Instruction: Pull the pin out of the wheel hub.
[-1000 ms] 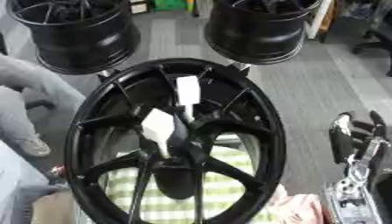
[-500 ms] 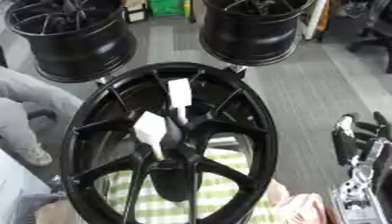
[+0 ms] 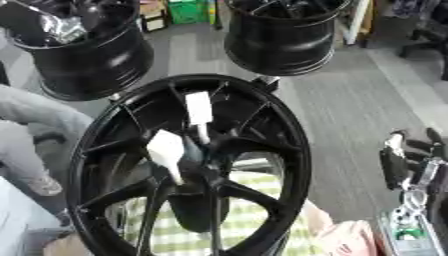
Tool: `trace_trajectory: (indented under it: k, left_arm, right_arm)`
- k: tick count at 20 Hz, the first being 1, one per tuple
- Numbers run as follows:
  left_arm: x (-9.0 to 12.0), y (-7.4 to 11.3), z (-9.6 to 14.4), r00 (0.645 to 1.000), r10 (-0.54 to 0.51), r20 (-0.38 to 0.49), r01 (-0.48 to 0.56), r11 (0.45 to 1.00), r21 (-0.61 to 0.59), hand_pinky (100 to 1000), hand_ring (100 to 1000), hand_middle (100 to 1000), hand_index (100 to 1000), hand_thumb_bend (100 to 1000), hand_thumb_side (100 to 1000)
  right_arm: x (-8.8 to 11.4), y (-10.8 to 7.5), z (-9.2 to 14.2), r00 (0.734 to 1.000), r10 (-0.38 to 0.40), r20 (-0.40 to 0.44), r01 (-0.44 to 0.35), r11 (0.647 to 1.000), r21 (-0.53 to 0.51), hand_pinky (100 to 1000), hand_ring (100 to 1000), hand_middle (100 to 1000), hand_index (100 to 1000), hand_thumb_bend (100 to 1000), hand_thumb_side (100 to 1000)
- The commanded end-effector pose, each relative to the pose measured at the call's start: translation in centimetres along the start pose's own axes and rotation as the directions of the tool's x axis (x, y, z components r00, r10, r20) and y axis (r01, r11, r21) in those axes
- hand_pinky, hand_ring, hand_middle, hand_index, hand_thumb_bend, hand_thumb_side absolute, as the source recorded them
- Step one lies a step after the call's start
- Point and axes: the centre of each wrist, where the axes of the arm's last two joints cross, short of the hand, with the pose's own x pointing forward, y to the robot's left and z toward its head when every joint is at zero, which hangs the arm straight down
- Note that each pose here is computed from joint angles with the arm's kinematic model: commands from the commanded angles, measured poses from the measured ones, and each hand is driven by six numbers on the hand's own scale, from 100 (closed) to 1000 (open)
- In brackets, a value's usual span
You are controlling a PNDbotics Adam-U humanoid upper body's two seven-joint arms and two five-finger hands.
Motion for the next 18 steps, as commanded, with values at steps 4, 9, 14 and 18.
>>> trace_trajectory:
  k: [4,9,14,18]
  left_arm:
    - [1.7,-1.6,-3.5,0.898,-0.280,0.341,0.423,0.763,-0.488,759,738,764,852,202,518]
    - [2.0,-3.0,-4.2,0.880,-0.319,0.351,0.471,0.677,-0.566,753,732,763,860,315,583]
    - [2.5,-4.0,-4.8,0.861,-0.339,0.379,0.508,0.608,-0.610,759,742,781,874,453,694]
    - [2.8,-4.9,-5.0,0.849,-0.351,0.394,0.528,0.555,-0.643,753,736,784,887,556,706]
  right_arm:
    - [0.4,-0.4,-0.6,0.999,0.017,0.036,-0.017,1.000,-0.002,574,602,637,904,100,556]
    - [0.3,-0.4,-0.6,0.999,0.020,0.036,-0.020,1.000,-0.004,574,601,637,904,100,556]
    - [0.3,-0.4,-0.6,0.999,0.020,0.037,-0.020,1.000,-0.001,574,601,637,904,100,556]
    - [0.3,-0.4,-0.6,0.999,0.022,0.036,-0.022,1.000,-0.002,573,601,637,904,100,555]
